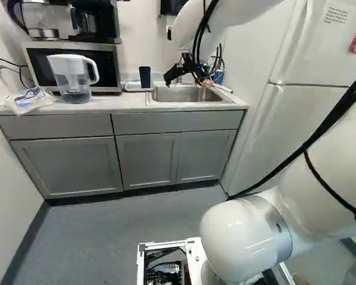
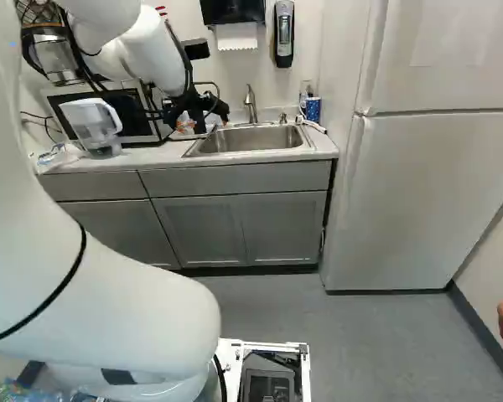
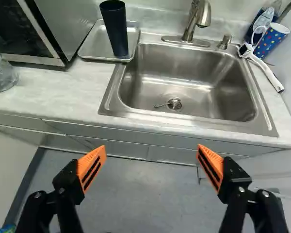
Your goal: Rinse the cup and place it in the tray
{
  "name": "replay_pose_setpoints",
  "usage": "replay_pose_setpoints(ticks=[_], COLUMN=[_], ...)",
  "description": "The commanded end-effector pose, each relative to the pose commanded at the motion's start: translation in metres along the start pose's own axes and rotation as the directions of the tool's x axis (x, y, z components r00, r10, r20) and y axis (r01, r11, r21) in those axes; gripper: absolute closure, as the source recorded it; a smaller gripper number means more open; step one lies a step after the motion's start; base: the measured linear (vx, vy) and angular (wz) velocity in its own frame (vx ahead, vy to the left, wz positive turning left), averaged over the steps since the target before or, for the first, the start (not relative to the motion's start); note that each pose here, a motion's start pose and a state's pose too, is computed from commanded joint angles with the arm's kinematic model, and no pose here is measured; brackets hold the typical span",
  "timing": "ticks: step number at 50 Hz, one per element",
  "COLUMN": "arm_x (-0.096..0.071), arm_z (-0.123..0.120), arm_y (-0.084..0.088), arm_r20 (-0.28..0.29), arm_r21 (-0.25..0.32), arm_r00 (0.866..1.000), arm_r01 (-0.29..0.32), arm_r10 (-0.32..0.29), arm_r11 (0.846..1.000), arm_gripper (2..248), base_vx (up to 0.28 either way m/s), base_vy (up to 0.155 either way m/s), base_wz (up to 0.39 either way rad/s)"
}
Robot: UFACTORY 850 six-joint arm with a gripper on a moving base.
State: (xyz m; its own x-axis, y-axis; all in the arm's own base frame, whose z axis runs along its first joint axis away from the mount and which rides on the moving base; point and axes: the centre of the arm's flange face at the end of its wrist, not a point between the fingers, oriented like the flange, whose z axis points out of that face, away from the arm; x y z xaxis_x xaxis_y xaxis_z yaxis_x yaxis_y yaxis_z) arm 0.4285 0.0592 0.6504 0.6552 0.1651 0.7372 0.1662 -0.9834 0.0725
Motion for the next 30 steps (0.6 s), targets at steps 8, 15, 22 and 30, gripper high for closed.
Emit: replay_pose_setpoints(ticks=[8, 15, 22, 30], arm_x=[0.0000, 0.0000, 0.0000, 0.0000], arm_z=[0.0000, 0.0000, 0.0000, 0.0000], arm_y=[0.0000, 0.0000, 0.0000, 0.0000], arm_r20=[0.000, 0.000, 0.000, 0.000], arm_r21=[0.000, 0.000, 0.000, 0.000], arm_r00=[1.000, 1.000, 1.000, 1.000], arm_r01=[0.000, 0.000, 0.000, 0.000], arm_r10=[0.000, 0.000, 0.000, 0.000], arm_r11=[1.000, 1.000, 1.000, 1.000], arm_gripper=[3, 3, 3, 3], base_vx=[-0.147, -0.150, -0.156, -0.156], base_vy=[-0.014, -0.007, 0.002, -0.002], base_wz=[-0.003, 0.005, 0.012, 0.007])
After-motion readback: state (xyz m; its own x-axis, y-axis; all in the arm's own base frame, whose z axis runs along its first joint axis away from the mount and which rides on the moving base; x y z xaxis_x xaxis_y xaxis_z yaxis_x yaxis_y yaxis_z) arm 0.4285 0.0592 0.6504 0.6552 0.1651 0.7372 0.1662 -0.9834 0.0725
